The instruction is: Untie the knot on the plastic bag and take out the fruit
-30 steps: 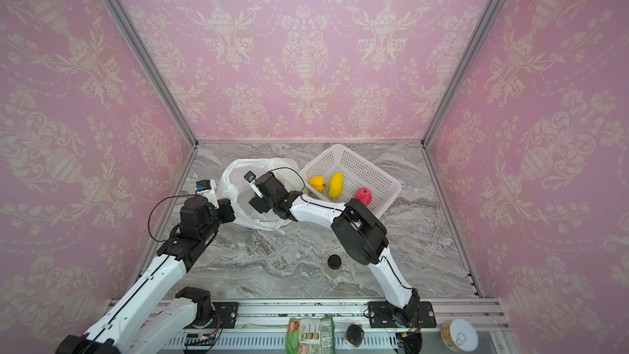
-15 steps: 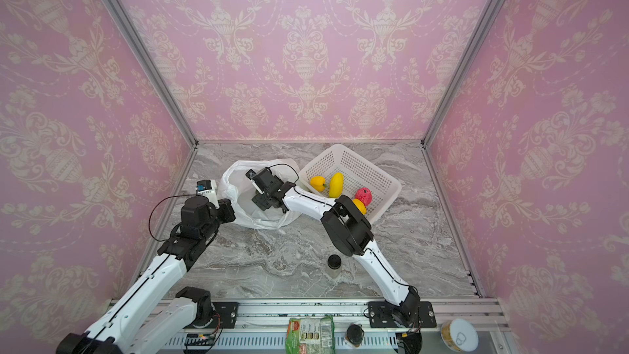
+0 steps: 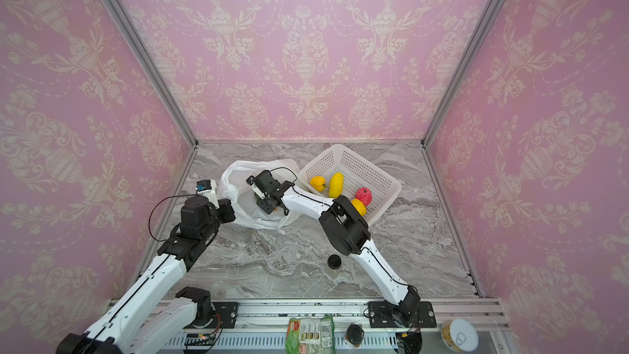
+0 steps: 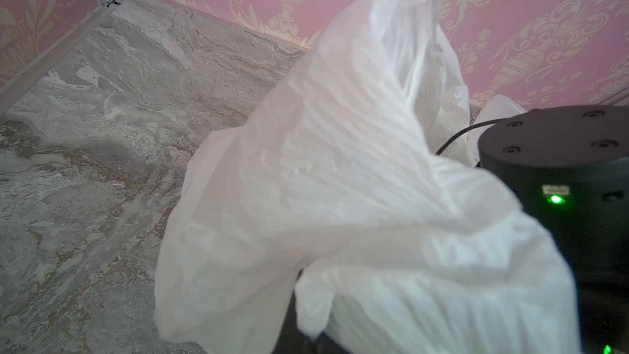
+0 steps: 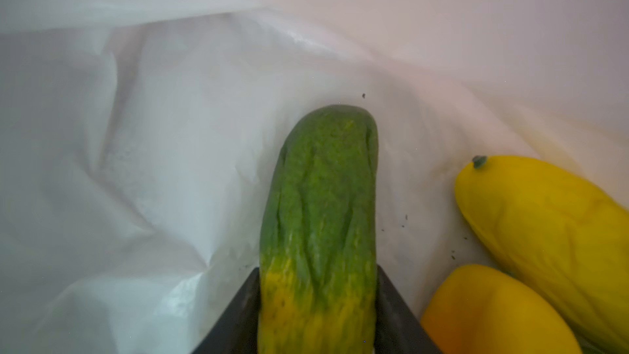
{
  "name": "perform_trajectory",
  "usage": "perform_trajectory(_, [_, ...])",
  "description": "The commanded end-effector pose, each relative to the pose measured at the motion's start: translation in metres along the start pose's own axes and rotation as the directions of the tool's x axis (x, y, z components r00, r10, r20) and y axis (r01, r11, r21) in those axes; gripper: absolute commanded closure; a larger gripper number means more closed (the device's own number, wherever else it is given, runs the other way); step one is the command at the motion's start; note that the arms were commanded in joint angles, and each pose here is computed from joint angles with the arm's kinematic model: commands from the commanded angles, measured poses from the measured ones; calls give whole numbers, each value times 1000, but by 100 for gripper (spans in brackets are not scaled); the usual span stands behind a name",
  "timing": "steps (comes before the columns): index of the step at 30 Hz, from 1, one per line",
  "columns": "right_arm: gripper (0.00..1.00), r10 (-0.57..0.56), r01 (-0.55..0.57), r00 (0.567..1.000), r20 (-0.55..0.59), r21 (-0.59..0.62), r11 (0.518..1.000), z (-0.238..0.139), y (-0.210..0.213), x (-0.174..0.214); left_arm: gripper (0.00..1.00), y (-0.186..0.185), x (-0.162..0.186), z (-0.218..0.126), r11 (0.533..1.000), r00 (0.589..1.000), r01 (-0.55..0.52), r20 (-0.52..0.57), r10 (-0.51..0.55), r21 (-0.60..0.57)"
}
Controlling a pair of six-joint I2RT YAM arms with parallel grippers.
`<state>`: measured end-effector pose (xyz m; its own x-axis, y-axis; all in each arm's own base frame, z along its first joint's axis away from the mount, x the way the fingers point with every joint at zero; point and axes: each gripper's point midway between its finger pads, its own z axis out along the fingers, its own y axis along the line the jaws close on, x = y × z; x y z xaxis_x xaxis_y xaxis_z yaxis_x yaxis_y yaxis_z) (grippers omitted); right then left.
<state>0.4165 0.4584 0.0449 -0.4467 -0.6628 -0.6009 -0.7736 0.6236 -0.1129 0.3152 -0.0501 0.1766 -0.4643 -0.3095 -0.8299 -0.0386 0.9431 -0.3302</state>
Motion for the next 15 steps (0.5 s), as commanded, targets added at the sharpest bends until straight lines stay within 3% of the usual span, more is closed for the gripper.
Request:
perform_trajectory(1, [66, -8, 15, 994, 111, -63, 998, -19, 17, -36, 100, 1, 4, 2, 1000, 1000, -3, -10, 3, 5])
perform_trajectory(5, [73, -21, 46, 965, 263, -90, 995, -39, 30, -77, 100, 1, 2, 0, 1000, 1000, -3, -1, 3, 4])
perform_trajectory(10, [73, -23, 126, 886, 463, -191, 973, -61, 51, -118, 100, 1, 3, 2, 1000, 1000, -3, -7, 3, 8])
perform_trajectory(15, [78, -18, 141, 864, 504, -208, 968, -54, 51, -137, 100, 1, 1, 0, 1000, 1000, -3, 4, 3, 9])
